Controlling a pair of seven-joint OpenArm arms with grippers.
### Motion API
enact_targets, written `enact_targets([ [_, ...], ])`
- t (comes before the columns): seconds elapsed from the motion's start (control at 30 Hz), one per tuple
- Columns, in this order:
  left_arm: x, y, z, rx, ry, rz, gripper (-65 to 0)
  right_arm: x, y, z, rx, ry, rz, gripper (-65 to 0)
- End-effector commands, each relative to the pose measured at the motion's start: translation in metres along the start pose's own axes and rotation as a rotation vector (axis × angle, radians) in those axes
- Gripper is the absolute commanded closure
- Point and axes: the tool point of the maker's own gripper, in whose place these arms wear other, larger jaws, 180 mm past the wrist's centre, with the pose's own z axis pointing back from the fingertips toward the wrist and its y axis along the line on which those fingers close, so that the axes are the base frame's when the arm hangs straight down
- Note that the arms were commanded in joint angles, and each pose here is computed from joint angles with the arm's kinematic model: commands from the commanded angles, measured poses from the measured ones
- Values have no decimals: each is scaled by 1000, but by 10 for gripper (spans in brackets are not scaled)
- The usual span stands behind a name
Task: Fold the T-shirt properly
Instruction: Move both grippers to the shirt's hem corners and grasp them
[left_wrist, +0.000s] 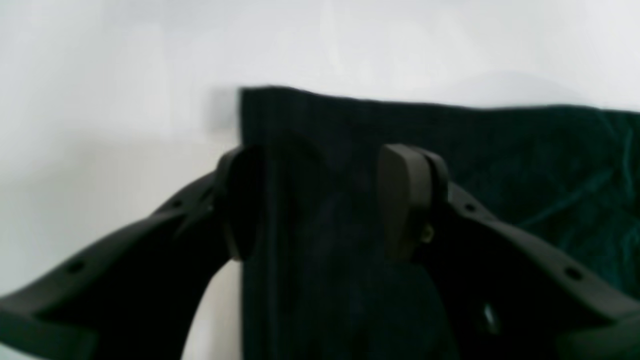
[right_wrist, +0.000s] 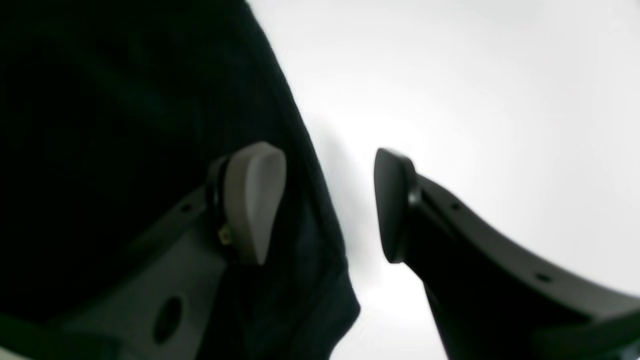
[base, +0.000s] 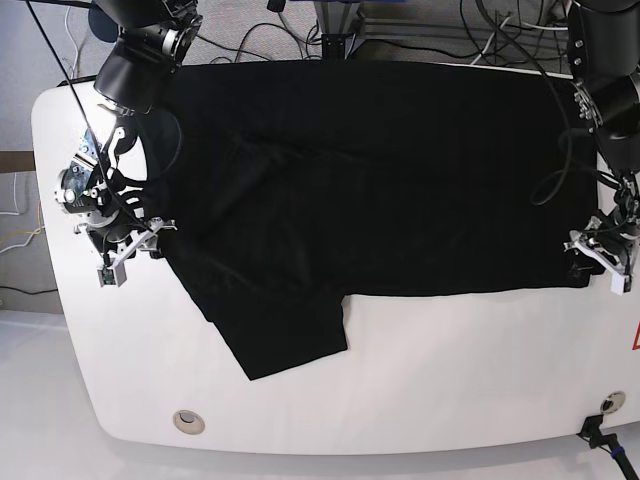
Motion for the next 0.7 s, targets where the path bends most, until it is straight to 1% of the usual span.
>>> enact_targets([
  [0.0,35,18,10,35,-90,-16,-343,23,-2,4,-1,-66,14,-314],
  [0.17,31,23,13,46,-78,-18,-343,23,-2,5,-1,-66,15,-314],
  [0.3,17,23,14,46,-52,-17,-343,22,-2,5,-2,-64,16,-314],
  [0.47,-3,13,9,26,-20,-4,-343,23,-2,5,-2,-66,16,-314],
  [0.67,-5,7,6,16,-21,3,-343,23,-2,5,-2,-65,18,-314],
])
